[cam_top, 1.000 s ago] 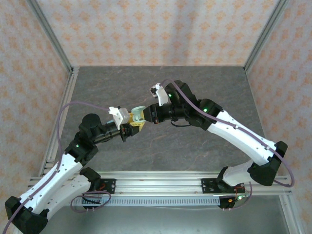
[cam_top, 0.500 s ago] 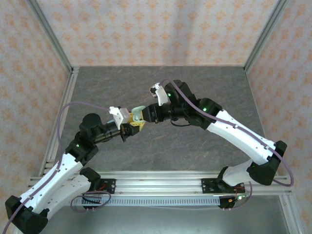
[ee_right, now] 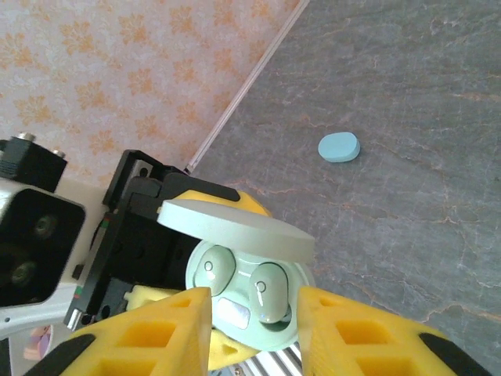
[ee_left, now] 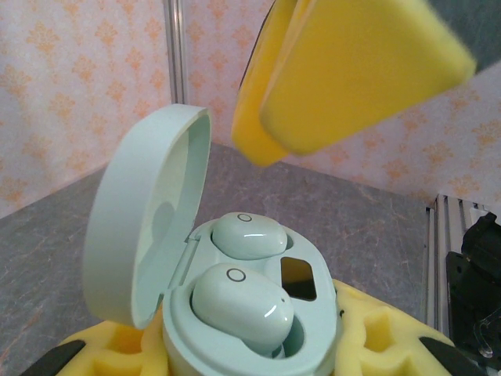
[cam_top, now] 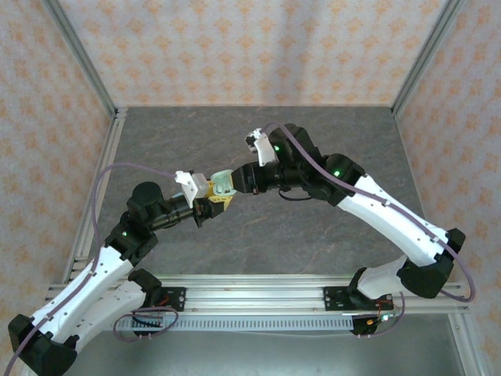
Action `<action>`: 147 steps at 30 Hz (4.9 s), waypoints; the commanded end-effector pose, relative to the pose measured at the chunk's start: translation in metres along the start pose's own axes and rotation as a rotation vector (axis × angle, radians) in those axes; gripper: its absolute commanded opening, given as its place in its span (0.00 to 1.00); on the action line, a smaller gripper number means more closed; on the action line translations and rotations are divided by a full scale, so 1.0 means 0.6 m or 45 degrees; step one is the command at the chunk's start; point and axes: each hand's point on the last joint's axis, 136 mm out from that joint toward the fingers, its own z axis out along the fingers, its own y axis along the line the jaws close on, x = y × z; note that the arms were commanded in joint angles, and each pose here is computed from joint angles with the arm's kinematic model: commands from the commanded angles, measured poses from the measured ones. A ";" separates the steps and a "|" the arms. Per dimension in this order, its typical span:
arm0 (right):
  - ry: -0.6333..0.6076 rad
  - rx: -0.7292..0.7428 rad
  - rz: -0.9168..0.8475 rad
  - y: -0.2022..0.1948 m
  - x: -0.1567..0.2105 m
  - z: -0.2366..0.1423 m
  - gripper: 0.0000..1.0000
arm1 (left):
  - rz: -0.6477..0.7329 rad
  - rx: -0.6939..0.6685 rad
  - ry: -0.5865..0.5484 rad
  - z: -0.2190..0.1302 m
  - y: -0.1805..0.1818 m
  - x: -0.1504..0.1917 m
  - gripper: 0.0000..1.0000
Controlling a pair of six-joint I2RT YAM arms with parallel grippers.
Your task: Insert wireless bluetooth earbuds into charging case
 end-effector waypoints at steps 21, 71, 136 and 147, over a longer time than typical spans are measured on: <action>-0.086 -0.059 0.033 -0.005 -0.064 -0.005 0.56 | 0.055 0.074 -0.080 0.000 -0.019 -0.055 0.09; -0.141 -0.685 0.672 0.017 -0.043 0.015 0.16 | -0.091 0.053 -0.094 0.026 0.000 -0.092 0.14; 0.043 0.343 0.944 -0.514 0.186 0.198 0.52 | -0.031 -0.326 0.347 -0.033 0.060 0.075 1.00; -0.114 0.690 0.618 -0.480 0.123 0.033 0.75 | -0.029 -0.496 0.351 -0.046 0.099 0.063 1.00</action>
